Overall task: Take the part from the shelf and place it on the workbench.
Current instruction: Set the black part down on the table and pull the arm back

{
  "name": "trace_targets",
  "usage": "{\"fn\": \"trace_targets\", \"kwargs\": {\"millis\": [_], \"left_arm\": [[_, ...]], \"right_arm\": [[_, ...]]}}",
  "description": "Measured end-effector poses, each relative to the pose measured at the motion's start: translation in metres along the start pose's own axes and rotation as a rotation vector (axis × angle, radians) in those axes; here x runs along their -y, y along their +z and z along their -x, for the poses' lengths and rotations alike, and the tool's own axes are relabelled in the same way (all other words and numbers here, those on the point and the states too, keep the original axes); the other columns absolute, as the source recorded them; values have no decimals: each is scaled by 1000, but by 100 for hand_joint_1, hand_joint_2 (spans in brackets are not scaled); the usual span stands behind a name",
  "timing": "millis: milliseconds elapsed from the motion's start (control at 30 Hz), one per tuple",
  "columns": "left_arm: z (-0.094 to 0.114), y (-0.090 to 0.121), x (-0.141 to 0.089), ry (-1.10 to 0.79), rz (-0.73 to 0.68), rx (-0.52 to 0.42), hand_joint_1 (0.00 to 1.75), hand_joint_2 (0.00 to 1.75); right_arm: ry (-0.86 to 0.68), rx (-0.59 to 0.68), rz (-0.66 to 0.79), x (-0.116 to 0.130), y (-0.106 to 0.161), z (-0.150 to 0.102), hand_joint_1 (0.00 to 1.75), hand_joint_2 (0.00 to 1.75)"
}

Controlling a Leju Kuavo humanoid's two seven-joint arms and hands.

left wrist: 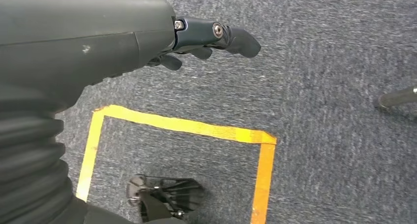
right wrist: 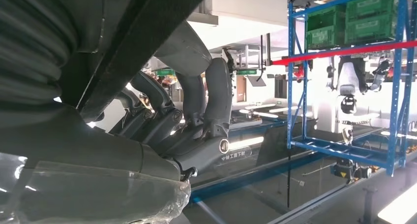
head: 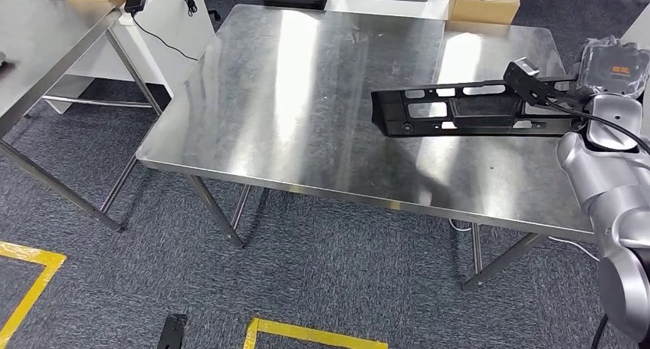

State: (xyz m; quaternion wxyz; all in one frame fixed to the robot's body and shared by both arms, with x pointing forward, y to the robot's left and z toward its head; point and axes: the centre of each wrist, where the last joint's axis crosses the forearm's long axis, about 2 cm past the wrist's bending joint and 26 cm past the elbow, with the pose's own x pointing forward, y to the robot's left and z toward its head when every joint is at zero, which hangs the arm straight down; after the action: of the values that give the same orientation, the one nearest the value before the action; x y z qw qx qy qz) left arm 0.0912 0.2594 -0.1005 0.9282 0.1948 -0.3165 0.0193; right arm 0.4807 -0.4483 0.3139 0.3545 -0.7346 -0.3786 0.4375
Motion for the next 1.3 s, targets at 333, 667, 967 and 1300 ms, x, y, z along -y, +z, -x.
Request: {"fn": "trace_targets", "kwargs": {"millis": [333,667,967,1300], "left_arm": [[-3,-3,-2,7,-3,21,0,175],[-2,-2,-4,-22,-100,163,0,175],[-3,-4,-5,32,-93,135,0,0],[-3,-6,-9,30,-57,80,0,0]], "right_arm": [[-53,21,-51,-17,12,-7,175,175],[-34,35,-132,-47,34,-2,87,175],[-33,32,-149,-53,39,-2,0,175],[-37,-10,-206,-58,41,4,0,175]]}}
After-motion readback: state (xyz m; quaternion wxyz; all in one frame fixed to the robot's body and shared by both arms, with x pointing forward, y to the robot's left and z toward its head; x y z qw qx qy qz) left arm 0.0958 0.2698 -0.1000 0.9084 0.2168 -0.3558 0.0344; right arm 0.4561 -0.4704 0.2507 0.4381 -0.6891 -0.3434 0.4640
